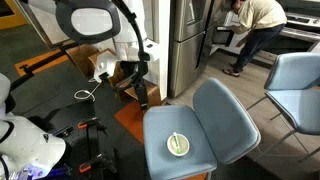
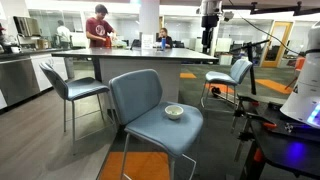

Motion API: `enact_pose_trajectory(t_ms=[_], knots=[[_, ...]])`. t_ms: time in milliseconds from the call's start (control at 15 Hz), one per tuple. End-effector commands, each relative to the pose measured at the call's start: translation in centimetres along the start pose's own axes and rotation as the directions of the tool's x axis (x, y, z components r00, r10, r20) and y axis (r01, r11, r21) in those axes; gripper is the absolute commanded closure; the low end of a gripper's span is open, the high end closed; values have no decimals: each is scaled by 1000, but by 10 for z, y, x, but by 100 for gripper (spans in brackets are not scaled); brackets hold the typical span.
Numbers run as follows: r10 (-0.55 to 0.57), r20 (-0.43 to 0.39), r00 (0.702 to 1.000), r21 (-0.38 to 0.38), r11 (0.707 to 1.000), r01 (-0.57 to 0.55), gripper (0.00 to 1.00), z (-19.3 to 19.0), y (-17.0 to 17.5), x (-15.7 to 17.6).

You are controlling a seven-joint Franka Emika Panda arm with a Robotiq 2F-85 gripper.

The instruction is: Remove the marker from the bowl and put it on the chair

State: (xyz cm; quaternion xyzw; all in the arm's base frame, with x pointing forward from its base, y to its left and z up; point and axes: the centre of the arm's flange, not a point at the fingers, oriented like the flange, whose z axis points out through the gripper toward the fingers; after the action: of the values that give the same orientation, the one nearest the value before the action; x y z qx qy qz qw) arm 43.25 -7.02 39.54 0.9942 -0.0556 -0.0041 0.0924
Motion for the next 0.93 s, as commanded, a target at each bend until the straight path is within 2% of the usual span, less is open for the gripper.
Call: enact_pose_trajectory(t_ms=[0, 533, 733, 867], knots=[[0, -1, 1000, 0, 1000, 0, 0, 0, 0, 0], [0, -1, 1000, 0, 1000, 0, 0, 0, 0, 0], [95, 49, 994, -7, 996, -94, 0, 22, -4, 18], [179, 111, 978, -8, 984, -179, 0, 48, -8, 29]])
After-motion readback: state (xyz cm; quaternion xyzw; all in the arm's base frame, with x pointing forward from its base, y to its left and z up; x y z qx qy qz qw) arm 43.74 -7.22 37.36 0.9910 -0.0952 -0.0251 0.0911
